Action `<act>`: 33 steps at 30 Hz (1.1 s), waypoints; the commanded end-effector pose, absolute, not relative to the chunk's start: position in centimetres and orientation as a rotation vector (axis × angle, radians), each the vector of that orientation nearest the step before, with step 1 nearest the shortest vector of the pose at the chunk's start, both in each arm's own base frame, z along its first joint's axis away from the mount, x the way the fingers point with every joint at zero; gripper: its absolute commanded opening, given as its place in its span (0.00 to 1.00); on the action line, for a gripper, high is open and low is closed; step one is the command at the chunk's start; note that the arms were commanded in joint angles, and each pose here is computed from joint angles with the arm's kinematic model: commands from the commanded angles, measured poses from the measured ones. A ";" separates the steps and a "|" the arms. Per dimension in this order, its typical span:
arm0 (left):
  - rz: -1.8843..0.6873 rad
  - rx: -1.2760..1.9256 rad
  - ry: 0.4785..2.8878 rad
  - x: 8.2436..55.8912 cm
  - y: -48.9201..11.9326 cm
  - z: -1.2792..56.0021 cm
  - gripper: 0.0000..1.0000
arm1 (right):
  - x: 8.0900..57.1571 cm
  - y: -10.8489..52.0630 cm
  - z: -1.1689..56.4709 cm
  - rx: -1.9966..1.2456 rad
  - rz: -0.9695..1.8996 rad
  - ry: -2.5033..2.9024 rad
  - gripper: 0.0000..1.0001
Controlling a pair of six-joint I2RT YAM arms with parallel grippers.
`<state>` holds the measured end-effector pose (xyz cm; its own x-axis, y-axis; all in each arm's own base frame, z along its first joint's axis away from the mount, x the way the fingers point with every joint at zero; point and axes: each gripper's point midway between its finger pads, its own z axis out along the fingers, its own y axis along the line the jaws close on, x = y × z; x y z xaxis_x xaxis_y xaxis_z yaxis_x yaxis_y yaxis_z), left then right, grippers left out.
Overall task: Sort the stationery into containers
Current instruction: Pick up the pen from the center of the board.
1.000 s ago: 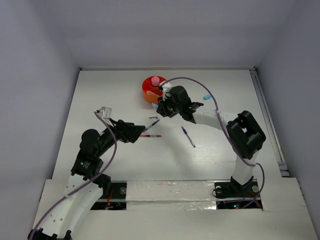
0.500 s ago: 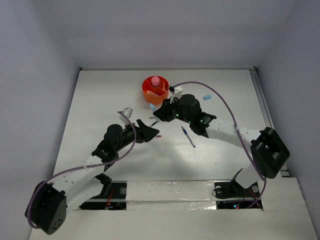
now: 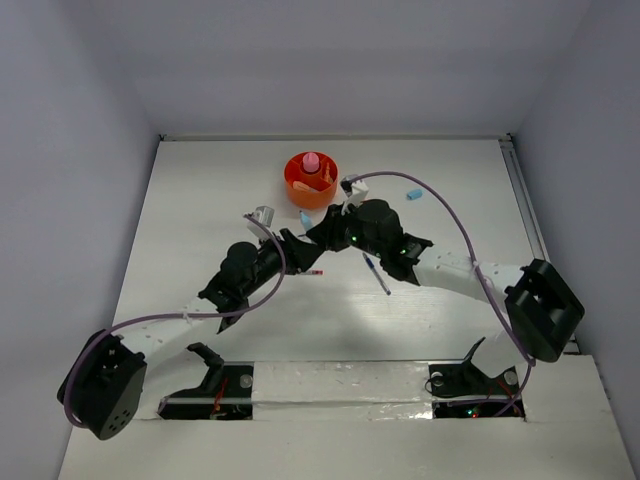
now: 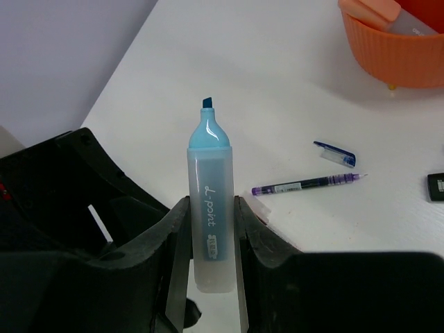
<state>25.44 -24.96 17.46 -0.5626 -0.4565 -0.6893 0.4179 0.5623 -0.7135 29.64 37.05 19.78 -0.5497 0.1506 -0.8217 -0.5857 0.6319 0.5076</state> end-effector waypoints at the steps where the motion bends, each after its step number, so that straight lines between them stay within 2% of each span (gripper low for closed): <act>1: -1.140 -0.040 1.697 26.9 -25.3 21.0 0.43 | 28.7 37.7 22.3 -0.313 1.062 1.851 0.08; 9: -1.120 -0.052 1.651 27.0 -25.3 21.7 0.32 | 27.3 38.3 22.2 -0.265 1.145 1.871 0.04; 18: -1.076 -0.040 1.655 26.9 -25.1 21.4 0.08 | 26.4 39.0 21.6 -0.274 1.169 1.923 0.03; 19: -1.064 -0.040 1.649 26.9 -24.8 21.4 0.02 | 26.4 39.0 21.5 -0.275 1.161 1.929 0.03; 22: -1.044 -0.029 1.657 26.7 -24.5 21.2 0.00 | 26.4 38.6 21.5 -0.269 1.139 1.940 0.06; 23: -1.018 -0.055 1.657 26.9 -24.0 21.0 0.00 | 26.5 38.5 21.4 -0.267 1.131 1.946 0.08; 26: -1.010 -0.046 1.645 26.4 -23.5 20.8 0.00 | 26.5 37.8 21.7 -0.265 1.093 1.955 0.21; 27: -1.008 -0.041 1.643 26.3 -23.4 20.8 0.00 | 26.5 37.5 21.5 -0.263 1.072 1.970 0.31; 30: -0.997 -0.002 1.653 25.7 -23.2 20.2 0.00 | 27.1 36.1 22.5 -0.251 1.060 1.954 0.47; 33: -1.003 0.036 1.668 25.0 -23.3 19.5 0.00 | 27.8 34.1 24.8 -0.252 1.096 1.899 0.51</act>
